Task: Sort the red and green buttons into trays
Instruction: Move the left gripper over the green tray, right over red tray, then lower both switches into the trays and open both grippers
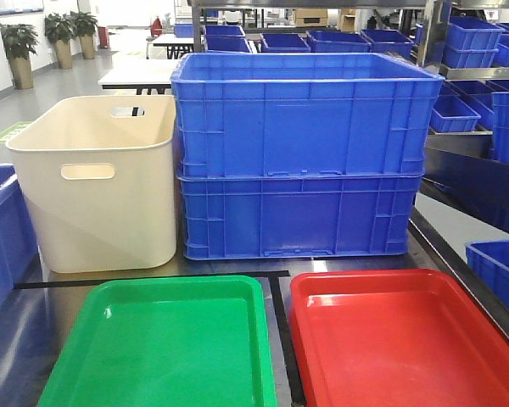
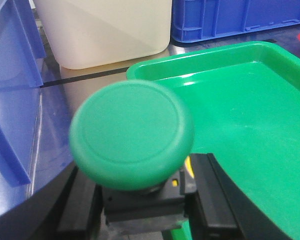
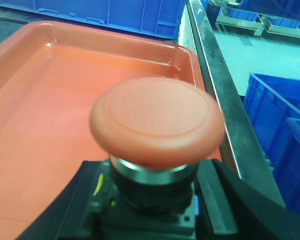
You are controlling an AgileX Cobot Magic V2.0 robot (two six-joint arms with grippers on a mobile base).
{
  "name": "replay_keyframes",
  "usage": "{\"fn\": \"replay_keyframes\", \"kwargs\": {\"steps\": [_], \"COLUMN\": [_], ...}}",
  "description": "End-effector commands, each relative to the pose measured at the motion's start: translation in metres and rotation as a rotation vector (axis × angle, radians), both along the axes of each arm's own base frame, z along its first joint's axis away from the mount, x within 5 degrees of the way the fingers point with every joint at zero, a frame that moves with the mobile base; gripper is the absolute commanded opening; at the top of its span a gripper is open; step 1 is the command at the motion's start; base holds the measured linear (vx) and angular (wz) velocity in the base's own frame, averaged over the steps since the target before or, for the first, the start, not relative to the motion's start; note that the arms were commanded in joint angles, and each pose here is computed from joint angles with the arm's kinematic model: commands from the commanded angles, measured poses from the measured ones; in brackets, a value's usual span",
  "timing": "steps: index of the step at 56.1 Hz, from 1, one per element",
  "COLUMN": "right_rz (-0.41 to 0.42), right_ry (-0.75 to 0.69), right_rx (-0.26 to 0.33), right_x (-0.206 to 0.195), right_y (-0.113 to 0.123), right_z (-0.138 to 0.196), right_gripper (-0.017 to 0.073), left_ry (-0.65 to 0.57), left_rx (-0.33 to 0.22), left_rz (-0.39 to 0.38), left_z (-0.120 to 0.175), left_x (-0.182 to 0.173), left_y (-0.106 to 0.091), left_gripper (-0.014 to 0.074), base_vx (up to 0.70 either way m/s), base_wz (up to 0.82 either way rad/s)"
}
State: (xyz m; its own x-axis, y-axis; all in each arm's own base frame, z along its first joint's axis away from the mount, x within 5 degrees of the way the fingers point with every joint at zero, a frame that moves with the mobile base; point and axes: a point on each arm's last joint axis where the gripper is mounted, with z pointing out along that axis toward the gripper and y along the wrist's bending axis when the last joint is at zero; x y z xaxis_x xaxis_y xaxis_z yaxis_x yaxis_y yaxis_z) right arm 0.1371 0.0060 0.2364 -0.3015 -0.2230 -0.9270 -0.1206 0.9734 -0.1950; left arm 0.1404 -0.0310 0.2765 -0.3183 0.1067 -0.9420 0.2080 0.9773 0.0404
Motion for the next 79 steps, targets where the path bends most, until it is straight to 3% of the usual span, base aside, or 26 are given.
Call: {"fn": "replay_keyframes", "kwargs": {"steps": [1, 15, 26, 31, 39, 47, 62, 66, 79], "right_rz": [0.055, 0.121, 0.211, 0.244, 0.227, 0.225, 0.330, 0.350, 0.372], "right_ry": [-0.118, -0.203, -0.321, -0.374, -0.392, -0.378, -0.358, -0.350, -0.290], "right_rx": [0.026, 0.050, 0.083, 0.103, 0.148, 0.167, 0.248, 0.261, 0.137], "right_x": [0.004, 0.004, 0.003, 0.002, 0.010, 0.028, 0.063, 0.070, 0.088], "right_y": [0.005, 0.012, 0.020, 0.023, 0.022, 0.022, 0.033, 0.035, 0.036], "right_z": [0.020, 0.027, 0.038, 0.044, 0.054, 0.062, 0.045, 0.038, 0.012], "right_gripper": [0.0011, 0.0011, 0.0011, 0.0011, 0.0011, 0.0011, 0.0011, 0.0011, 0.0016], "left_ry": [-0.125, -0.264, -0.318, -0.312, -0.290, -0.274, -0.228, -0.195, -0.081], "left_rx": [-0.055, -0.100, -0.196, -0.197, -0.173, -0.118, -0.146, -0.132, -0.081], "left_rz": [-0.027, -0.078, -0.097, -0.106, -0.174, -0.308, -0.446, -0.469, -0.513], "left_z": [0.021, 0.034, 0.041, 0.039, 0.031, 0.026, 0.016, 0.007, -0.028], "left_x": [0.003, 0.004, 0.005, 0.010, 0.023, 0.043, 0.091, 0.101, 0.123], "left_y": [-0.004, -0.009, -0.012, -0.014, -0.027, -0.051, -0.098, -0.108, -0.128], "left_gripper": [-0.0001, -0.0001, -0.0001, -0.0001, -0.0001, -0.0001, -0.0001, -0.0001, -0.0001], "base_vx": [0.00, 0.00, 0.00, 0.00, 0.00, 0.00, 0.00, 0.00, 0.00], "base_wz": [0.00, 0.00, 0.00, 0.00, 0.00, 0.00, 0.00, 0.00, 0.00]}}
